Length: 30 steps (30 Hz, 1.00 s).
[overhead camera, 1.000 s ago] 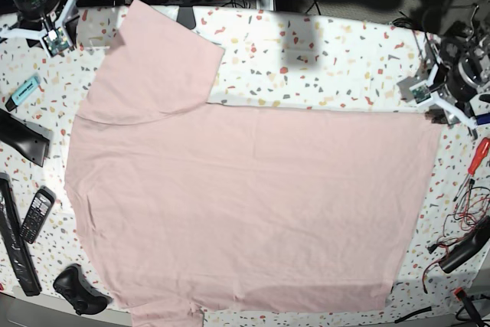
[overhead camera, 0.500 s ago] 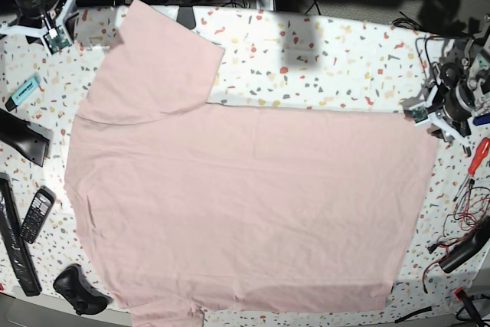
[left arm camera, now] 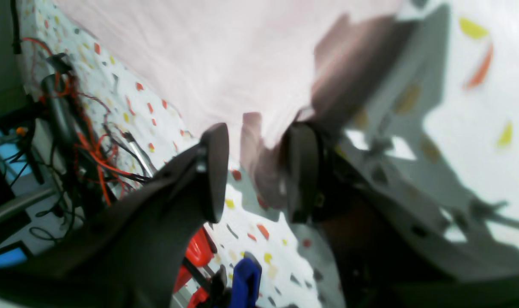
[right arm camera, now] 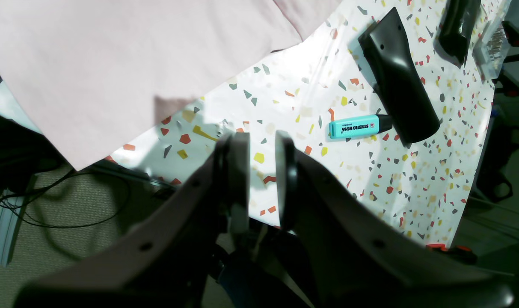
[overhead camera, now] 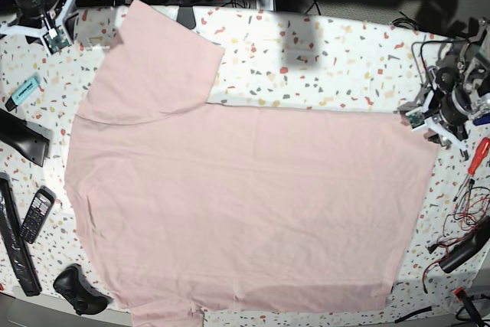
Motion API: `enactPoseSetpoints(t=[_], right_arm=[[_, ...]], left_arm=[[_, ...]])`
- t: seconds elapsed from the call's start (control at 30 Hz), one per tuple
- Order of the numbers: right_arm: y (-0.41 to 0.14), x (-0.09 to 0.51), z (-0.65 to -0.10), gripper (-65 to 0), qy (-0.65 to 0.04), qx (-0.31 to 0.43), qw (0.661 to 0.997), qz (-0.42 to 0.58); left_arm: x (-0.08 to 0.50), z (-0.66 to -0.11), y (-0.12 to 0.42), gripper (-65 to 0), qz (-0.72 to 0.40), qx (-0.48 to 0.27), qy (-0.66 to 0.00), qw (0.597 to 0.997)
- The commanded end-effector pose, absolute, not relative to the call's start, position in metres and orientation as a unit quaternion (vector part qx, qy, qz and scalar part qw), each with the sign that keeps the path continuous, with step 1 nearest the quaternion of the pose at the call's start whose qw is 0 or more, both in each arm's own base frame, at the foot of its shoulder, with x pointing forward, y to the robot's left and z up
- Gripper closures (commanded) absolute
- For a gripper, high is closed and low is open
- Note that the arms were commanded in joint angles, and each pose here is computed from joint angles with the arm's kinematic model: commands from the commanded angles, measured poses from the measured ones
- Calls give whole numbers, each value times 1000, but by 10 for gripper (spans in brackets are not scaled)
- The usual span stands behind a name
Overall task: Fold the T-shirt properly
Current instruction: 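Move both grippers down toward the shirt's shoulder and hem corners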
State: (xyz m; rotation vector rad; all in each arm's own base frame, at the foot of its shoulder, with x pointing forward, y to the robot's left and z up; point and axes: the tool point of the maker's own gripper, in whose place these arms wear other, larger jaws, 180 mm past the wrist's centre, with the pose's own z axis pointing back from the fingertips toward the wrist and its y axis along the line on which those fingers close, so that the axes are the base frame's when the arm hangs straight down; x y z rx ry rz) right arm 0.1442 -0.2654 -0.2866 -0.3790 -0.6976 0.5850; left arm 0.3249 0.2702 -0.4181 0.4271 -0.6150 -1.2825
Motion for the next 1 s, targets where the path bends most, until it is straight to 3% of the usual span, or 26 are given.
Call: enactPoseSetpoints(t=[0.0,0.2,0.37,0.5,0.7,0.97], right_arm=[[-263,148,-279,-107,-346,-186,873,289],[-263,148,-279,-107,-346,-185,873,289],[-263,148,-279,-107,-346,-186,873,290],[-263,149,-279,-115,-346,-186,872,293],[-258,150,-285,-282,-320,-167,856,369],[-303,163,-315,-282,-266,-215,831,439]], left_arm=[[331,-411,276,-215,-581,203,-284,736],[323,-427,296,-196,-580,214,-251,745],[318,-434,301,0,-579,210,-243,750],[318,-434,301,0,-578,211,-242,750],[317,-434,303,0,-577,215,-237,752],[316,-441,295,0,-568,215,-230,760]])
